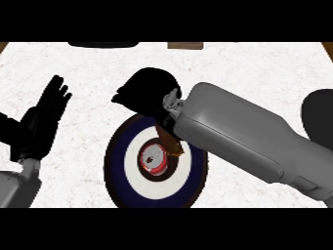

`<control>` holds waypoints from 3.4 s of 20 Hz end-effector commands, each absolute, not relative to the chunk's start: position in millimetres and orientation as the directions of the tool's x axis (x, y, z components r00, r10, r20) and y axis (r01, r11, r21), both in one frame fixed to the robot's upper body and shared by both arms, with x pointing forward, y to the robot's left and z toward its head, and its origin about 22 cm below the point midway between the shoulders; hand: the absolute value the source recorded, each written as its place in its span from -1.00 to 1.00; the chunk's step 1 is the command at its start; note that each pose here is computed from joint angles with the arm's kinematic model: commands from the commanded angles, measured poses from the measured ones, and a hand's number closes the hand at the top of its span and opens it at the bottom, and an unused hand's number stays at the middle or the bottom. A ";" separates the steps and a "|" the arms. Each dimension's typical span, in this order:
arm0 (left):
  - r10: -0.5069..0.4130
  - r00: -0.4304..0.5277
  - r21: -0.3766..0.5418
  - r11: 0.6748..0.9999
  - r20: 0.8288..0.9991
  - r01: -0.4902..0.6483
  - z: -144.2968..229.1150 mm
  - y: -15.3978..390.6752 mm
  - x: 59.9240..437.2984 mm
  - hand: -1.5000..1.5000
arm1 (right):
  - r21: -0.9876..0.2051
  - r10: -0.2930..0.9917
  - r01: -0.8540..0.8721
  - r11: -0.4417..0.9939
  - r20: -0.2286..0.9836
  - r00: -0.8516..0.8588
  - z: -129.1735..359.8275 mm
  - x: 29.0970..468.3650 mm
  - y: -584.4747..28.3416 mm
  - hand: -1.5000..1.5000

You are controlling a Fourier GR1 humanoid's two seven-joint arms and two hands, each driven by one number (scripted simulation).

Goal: Pick the sweet potato from the plate and place it in the pan

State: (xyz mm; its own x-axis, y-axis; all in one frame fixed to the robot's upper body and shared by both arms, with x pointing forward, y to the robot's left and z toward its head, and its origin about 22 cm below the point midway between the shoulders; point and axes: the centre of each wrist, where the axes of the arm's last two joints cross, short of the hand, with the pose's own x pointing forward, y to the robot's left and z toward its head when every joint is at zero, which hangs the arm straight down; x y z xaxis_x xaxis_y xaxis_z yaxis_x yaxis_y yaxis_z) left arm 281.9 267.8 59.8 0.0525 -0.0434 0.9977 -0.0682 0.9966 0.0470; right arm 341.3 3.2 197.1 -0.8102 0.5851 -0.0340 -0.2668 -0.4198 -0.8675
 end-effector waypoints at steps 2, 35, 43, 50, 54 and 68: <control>-0.046 0.051 0.049 0.997 0.998 -0.063 55.7 261.2 282.6 0.00 | -0.699 0.569 -0.312 -0.644 -0.165 -0.805 195.1 341.5 27.8 -1.00; -0.047 0.056 0.051 0.996 0.997 -0.069 61.4 277.9 288.4 0.00 | -0.629 0.482 -0.109 -0.770 -0.461 -0.745 115.3 283.8 61.6 -1.00; -0.037 0.070 0.041 0.998 0.997 -0.053 60.8 267.2 278.4 0.00 | -0.573 0.478 -0.156 -0.805 -0.471 -0.741 102.9 311.6 51.6 -1.00; -0.047 0.050 0.051 0.994 0.998 -0.097 58.1 268.3 287.2 0.00 | -0.600 0.475 -0.149 -0.786 -0.432 -0.767 57.5 305.8 35.1 -1.00; -0.053 0.040 0.055 0.997 0.998 -0.054 63.8 271.4 278.7 0.00 | -0.626 0.525 -0.206 -0.752 -0.380 -0.762 52.5 306.7 32.9 -1.00; -0.024 0.043 0.026 0.999 0.999 -0.045 62.6 263.6 275.1 0.00 | -0.632 0.457 -0.172 -0.756 -0.321 -0.830 16.0 326.4 9.4 1.00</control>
